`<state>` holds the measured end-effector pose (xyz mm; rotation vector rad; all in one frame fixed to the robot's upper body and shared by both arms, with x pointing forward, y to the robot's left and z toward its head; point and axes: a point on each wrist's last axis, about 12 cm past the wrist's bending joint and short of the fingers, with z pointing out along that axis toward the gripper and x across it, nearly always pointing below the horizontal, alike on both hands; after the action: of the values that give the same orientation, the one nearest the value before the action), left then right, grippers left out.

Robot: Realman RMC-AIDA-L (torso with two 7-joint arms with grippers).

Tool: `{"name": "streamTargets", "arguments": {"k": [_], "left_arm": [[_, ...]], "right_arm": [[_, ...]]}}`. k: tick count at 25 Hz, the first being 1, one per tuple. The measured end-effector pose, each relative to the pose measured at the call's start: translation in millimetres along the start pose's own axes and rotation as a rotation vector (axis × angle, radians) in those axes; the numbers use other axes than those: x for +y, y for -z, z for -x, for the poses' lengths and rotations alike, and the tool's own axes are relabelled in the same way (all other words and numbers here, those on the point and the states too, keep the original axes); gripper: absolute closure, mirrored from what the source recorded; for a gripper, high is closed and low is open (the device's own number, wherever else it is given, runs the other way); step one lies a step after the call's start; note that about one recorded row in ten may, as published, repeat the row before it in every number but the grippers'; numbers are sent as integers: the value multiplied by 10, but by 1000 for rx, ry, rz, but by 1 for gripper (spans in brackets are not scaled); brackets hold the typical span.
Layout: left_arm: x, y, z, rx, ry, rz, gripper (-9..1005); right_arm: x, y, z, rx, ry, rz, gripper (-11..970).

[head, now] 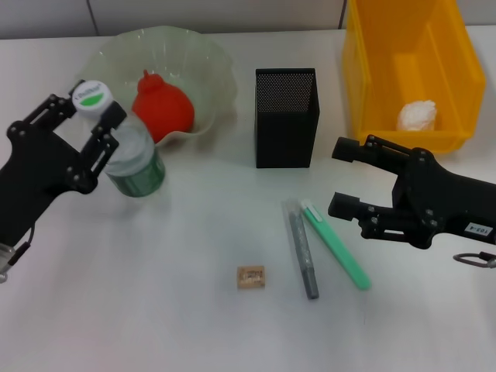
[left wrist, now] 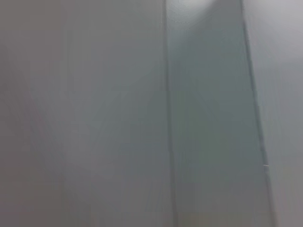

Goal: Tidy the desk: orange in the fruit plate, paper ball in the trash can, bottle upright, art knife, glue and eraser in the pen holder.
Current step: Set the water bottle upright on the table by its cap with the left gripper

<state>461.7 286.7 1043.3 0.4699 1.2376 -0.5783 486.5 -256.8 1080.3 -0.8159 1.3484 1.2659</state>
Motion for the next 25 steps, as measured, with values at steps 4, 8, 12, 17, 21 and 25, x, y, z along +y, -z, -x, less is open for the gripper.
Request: {"name": "streamTargets", "arguments": {"k": [4, 8, 12, 17, 21, 25], "left_arm": [[23, -25, -59, 24, -11, 67, 537], [65, -65, -134, 70, -4, 129, 536], [67, -77, -154, 82, -19, 140, 535], [9, -78, -181, 87, -64, 140, 533], [-12, -71, -184, 85, -90, 142, 532], [18, -20, -126, 41, -100, 177, 318]], "right_arm": [[18, 5, -24, -12, 5, -6, 117], [22, 10, -39, -13, 3, -14, 116], [23, 12, -41, -13, 3, -16, 116], [21, 16, -46, -12, 2, -20, 116], [20, 19, -48, -11, 2, -23, 117], [19, 19, -48, -11, 2, -24, 117]]}}
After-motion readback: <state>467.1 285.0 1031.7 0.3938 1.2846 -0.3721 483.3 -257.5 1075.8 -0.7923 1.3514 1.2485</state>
